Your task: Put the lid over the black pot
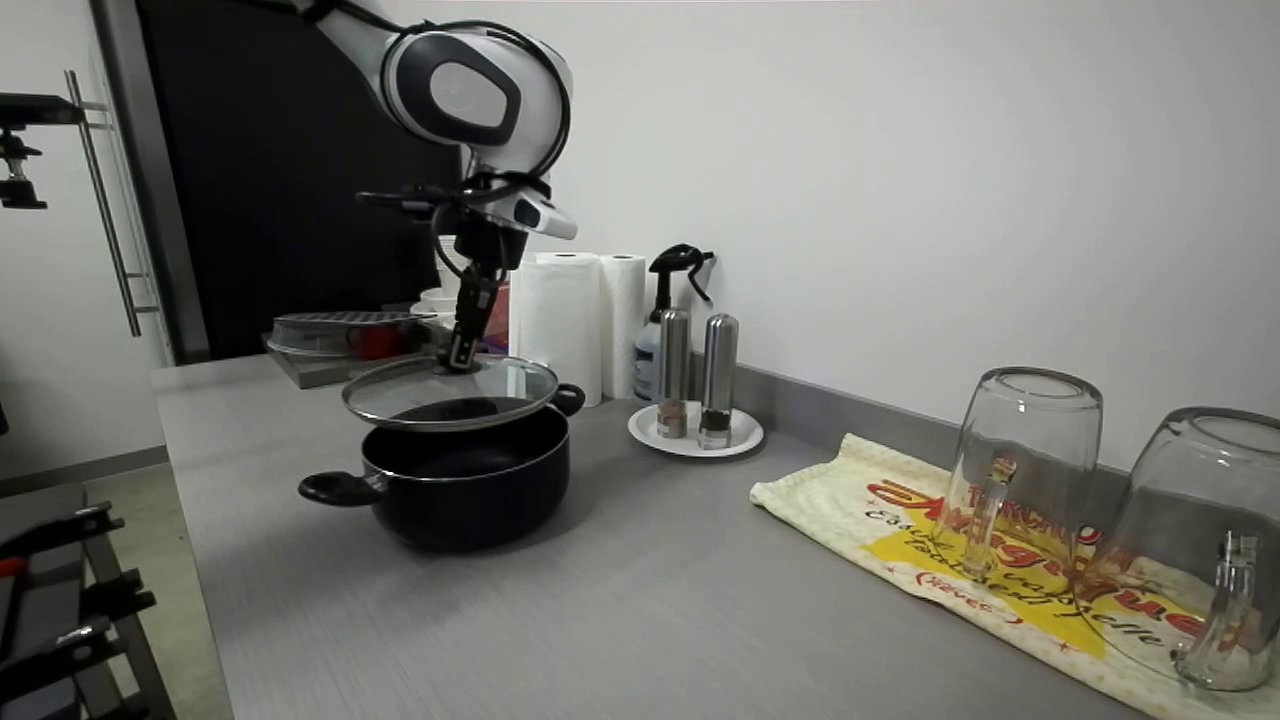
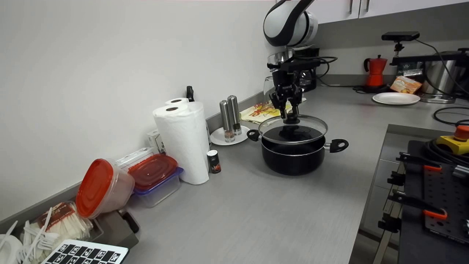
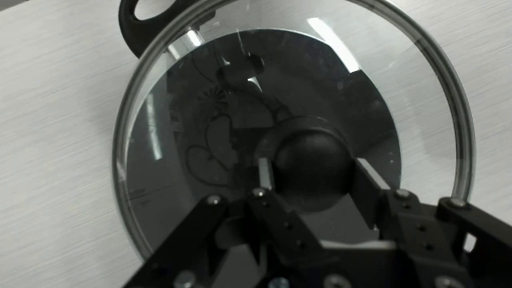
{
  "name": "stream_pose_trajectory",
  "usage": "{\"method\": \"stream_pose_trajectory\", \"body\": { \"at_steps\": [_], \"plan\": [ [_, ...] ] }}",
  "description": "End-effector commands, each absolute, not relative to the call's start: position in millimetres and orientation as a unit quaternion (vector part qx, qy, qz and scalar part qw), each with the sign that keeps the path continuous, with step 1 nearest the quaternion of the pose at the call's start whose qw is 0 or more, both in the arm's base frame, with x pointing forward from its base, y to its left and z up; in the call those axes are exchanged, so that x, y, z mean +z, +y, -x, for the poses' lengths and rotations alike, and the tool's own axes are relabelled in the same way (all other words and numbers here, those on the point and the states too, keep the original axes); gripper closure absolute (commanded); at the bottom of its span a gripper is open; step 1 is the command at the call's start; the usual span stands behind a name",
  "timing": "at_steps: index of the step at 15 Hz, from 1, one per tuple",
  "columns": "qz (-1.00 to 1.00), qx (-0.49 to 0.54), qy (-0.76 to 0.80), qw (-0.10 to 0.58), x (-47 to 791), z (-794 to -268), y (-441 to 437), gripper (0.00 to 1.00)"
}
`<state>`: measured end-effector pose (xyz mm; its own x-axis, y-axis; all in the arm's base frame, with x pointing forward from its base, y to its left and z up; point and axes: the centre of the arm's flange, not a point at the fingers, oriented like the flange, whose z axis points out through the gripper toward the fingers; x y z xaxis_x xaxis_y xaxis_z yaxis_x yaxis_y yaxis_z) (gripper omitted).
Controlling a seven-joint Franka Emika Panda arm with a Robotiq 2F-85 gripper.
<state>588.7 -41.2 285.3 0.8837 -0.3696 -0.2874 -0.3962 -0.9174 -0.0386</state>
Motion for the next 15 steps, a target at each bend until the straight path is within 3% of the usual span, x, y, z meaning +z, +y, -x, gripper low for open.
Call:
{"method": "stream_pose_trajectory", "body": {
  "at_steps": [1,15],
  "plan": [
    [0.968,0.156,0.189,0.062,283.0,-596.4,-40.1,0.75],
    [0.964,0.152,0.210,0.054,263.2,-593.4,-45.1,0.75]
  ]
}}
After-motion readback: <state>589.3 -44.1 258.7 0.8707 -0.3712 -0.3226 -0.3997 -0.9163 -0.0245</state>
